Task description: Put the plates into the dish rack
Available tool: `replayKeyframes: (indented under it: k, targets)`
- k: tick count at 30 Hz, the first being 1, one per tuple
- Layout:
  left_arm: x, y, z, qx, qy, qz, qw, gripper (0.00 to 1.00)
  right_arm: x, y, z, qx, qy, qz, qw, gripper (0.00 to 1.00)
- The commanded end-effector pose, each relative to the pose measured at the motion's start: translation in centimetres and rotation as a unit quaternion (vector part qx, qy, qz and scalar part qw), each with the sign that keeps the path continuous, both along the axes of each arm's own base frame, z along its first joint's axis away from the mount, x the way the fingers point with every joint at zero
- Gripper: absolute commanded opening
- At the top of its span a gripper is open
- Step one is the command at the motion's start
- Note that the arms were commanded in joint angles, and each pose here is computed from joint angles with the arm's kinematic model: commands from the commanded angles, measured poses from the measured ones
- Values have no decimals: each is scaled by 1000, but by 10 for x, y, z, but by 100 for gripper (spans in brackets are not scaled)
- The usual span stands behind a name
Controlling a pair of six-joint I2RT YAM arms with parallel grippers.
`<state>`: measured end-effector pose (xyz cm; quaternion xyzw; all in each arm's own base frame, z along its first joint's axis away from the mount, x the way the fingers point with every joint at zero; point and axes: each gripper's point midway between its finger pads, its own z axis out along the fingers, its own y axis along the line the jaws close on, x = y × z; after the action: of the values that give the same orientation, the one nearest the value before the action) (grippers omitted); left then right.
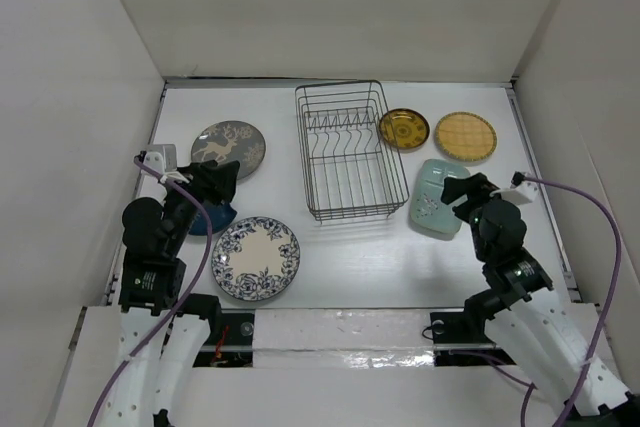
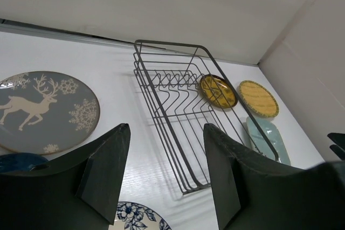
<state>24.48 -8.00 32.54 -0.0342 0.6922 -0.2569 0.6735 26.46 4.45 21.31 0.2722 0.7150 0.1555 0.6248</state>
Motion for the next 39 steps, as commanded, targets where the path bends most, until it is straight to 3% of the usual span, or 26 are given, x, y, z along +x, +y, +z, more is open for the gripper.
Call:
replayKeyframes:
  k: [1, 3, 4, 5, 8, 10, 13, 14, 15, 16, 17, 20, 23, 29, 39]
  targets:
    - [-7, -7, 18, 4, -37, -19, 999, 54, 4, -4, -11, 15, 12, 8, 1000, 77]
    - [-8, -6, 19, 7, -40, -17, 999, 54, 7, -2, -17, 23, 20, 24, 999, 70]
    - [-9, -8, 18, 7, -39, -21, 999, 54, 10, -10, -16, 28, 16, 13, 999, 62]
    - [-10, -7, 19, 7, -41, -20, 999, 53, 11, -12, -16, 31, 14, 11, 999, 42]
    - [-14, -13, 22, 8, -47, -34, 998, 49, 15, -27, -20, 32, 15, -9, 999, 0]
    - [-15, -12, 23, 7, -51, -32, 998, 43, 19, -32, -25, 29, 22, -10, 999, 0]
    - [-18, -16, 24, 9, -55, -40, 998, 18, 25, -47, -42, 27, 44, -25, 998, 0]
    - [-19, -16, 24, 10, -55, -41, 998, 4, 25, -51, -51, 26, 53, -29, 998, 0]
    - [-20, -18, 23, 11, -55, -43, 997, 0, 26, -60, -56, 30, 59, -42, 997, 3]
    - [-21, -17, 24, 11, -56, -41, 998, 0, 28, -64, -68, 34, 77, -45, 995, 10]
    - [-22, -17, 25, 12, -59, -41, 997, 0, 31, -67, -70, 33, 77, -46, 995, 26]
    - [-24, -19, 24, 14, -56, -44, 997, 0, 37, -74, -86, 41, 97, -35, 994, 60]
    - [-23, -17, 23, 14, -54, -37, 998, 2, 43, -65, -98, 53, 111, 1, 992, 73]
    - [-21, -16, 19, 16, -45, -35, 998, 24, 48, -60, -114, 59, 127, 20, 990, 74]
    - [-16, -18, 14, 22, -32, -37, 999, 27, 51, -54, -160, 110, 187, 18, 976, 66]
